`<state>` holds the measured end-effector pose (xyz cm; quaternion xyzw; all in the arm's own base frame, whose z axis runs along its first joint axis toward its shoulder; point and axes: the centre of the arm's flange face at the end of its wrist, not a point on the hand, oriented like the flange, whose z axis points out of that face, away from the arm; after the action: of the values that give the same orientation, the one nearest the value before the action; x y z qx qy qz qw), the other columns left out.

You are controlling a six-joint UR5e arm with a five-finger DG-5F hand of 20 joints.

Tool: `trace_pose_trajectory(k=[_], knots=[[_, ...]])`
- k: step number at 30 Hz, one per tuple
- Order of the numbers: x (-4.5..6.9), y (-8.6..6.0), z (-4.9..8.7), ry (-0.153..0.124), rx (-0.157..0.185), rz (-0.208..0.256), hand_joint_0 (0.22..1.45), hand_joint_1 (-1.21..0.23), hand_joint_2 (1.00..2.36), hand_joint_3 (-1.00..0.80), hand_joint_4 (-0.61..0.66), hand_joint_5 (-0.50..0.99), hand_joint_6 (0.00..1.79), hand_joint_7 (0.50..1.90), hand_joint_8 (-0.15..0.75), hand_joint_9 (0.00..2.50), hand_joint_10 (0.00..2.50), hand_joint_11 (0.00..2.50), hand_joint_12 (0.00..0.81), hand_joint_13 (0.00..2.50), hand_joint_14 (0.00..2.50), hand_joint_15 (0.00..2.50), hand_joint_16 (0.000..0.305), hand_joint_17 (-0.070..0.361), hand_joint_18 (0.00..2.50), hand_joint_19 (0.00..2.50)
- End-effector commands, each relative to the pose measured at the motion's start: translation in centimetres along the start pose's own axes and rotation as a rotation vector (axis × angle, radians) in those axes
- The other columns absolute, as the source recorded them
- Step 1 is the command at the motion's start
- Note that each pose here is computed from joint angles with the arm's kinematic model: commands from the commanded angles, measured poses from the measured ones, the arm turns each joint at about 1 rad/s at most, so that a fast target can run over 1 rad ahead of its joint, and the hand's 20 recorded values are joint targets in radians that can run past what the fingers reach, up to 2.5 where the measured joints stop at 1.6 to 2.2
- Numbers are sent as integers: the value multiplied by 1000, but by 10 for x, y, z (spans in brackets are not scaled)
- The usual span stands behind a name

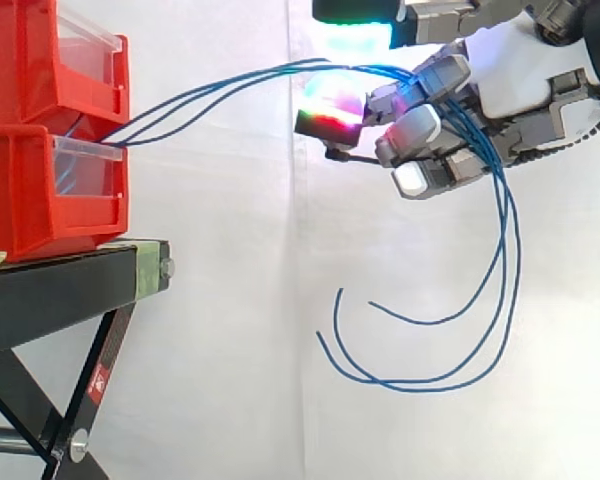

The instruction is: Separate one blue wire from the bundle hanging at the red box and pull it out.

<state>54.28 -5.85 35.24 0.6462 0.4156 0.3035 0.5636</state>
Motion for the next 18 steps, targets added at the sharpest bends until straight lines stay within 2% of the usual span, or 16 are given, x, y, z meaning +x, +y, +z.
trace_pose_trajectory(k=[1,11,18], knots=[[0,-1,0,0,1,-1,507,-978,1000,-500,310,-266,895,922,369,606,1620,1346,475,802,646,1540,64,143,886,838],[0,0,0,0,0,0,521,-695,1004,-441,193,-199,883,934,337,905,1431,1416,455,906,725,1475,58,131,957,914],[0,-1,0,0,1,-1,569,-698,1010,-370,176,-188,887,943,318,959,1373,1465,430,929,681,1512,54,122,972,932]])
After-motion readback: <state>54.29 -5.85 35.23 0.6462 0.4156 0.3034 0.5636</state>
